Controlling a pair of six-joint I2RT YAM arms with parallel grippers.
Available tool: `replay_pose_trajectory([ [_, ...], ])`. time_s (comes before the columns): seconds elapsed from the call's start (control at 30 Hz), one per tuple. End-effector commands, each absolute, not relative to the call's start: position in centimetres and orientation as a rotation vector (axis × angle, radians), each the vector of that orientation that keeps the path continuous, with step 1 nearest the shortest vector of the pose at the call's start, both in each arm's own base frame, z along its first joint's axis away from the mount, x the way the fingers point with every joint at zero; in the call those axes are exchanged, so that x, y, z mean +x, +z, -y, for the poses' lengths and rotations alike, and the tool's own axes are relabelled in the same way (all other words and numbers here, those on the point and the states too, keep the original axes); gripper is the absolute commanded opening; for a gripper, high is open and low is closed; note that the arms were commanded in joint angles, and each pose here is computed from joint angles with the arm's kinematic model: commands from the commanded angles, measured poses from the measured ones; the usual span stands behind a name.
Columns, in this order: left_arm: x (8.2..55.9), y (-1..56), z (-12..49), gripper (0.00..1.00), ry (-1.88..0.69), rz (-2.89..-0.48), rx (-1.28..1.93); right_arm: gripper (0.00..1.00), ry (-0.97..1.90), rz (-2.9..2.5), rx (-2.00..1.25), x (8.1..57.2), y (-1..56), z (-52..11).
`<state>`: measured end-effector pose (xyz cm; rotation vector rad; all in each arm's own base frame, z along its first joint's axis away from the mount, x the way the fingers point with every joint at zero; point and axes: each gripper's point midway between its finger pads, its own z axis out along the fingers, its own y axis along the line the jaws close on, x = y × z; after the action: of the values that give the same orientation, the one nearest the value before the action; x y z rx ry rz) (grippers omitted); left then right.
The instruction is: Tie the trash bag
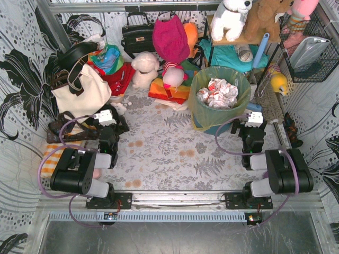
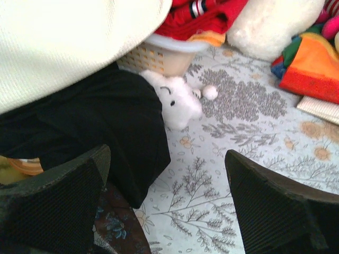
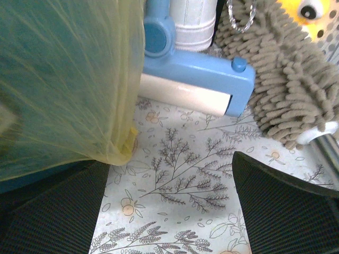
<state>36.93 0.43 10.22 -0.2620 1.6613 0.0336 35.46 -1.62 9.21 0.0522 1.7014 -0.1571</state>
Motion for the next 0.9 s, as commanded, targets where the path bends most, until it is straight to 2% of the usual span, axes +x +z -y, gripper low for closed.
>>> replay_pose_trajectory([
  [0.0,37.5,13.1,-0.6,0.98,0.085,-1.61,-0.279,0.97,-0.154,-1.665,0.04,35.2,11.4,1.6],
  [0.53,37.2,20.9,2.6,0.98,0.005,-1.652,-0.362,0.97,-0.114,-1.696,0.109,33.2,17.2,1.7],
  [0.87,35.1,28.1,3.5,0.98,-0.076,-1.609,-0.287,0.97,-0.133,-1.877,0.205,32.1,20.6,2.3],
])
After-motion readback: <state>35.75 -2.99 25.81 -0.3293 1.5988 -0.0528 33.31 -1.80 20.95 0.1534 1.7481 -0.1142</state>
